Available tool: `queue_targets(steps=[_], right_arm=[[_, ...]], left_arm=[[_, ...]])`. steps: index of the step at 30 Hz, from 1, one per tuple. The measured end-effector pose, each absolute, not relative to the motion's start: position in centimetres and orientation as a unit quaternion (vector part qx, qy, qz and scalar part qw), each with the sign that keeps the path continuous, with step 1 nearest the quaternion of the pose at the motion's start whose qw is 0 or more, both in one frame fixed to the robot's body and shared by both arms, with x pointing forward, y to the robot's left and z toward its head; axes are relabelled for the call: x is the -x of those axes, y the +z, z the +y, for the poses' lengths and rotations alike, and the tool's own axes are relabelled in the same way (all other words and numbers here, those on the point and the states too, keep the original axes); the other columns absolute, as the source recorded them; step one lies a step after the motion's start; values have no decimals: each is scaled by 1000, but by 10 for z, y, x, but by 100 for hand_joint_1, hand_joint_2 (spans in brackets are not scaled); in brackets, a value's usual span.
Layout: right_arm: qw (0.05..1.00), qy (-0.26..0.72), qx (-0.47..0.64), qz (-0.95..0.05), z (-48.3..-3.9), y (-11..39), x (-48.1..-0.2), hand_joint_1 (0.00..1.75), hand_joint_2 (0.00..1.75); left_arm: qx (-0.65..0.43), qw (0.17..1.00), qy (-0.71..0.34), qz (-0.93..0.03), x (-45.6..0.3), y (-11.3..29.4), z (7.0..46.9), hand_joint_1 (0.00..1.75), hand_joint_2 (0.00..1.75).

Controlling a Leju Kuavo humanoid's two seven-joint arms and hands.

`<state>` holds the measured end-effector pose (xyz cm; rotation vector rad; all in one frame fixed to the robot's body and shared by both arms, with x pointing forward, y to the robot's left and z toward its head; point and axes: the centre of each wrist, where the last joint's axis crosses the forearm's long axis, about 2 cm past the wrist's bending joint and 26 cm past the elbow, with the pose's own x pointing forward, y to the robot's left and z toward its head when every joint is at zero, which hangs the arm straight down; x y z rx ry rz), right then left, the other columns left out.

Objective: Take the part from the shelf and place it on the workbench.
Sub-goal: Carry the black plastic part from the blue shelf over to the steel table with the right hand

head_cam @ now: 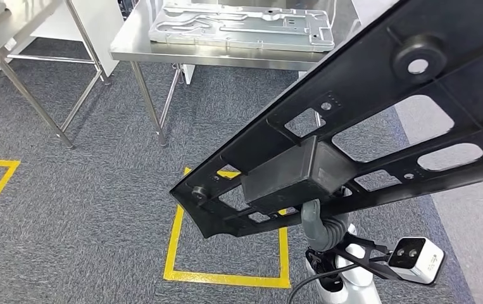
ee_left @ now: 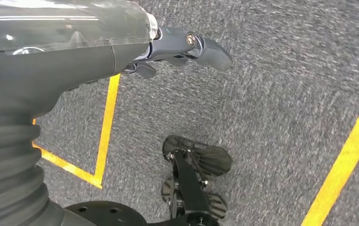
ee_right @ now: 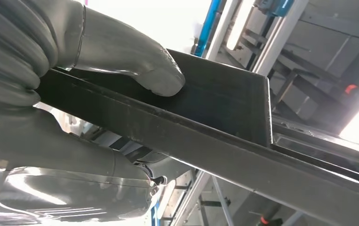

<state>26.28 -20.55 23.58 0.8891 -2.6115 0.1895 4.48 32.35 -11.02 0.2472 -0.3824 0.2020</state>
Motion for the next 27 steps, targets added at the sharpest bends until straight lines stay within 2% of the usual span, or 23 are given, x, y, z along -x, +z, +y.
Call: queue_targets(steps=[27], right_arm=[[181,68,-315,-929,-206,238,-259,175,175]], left_arm=[[-123,969,98,-191,-40,-110,329,0,175]])
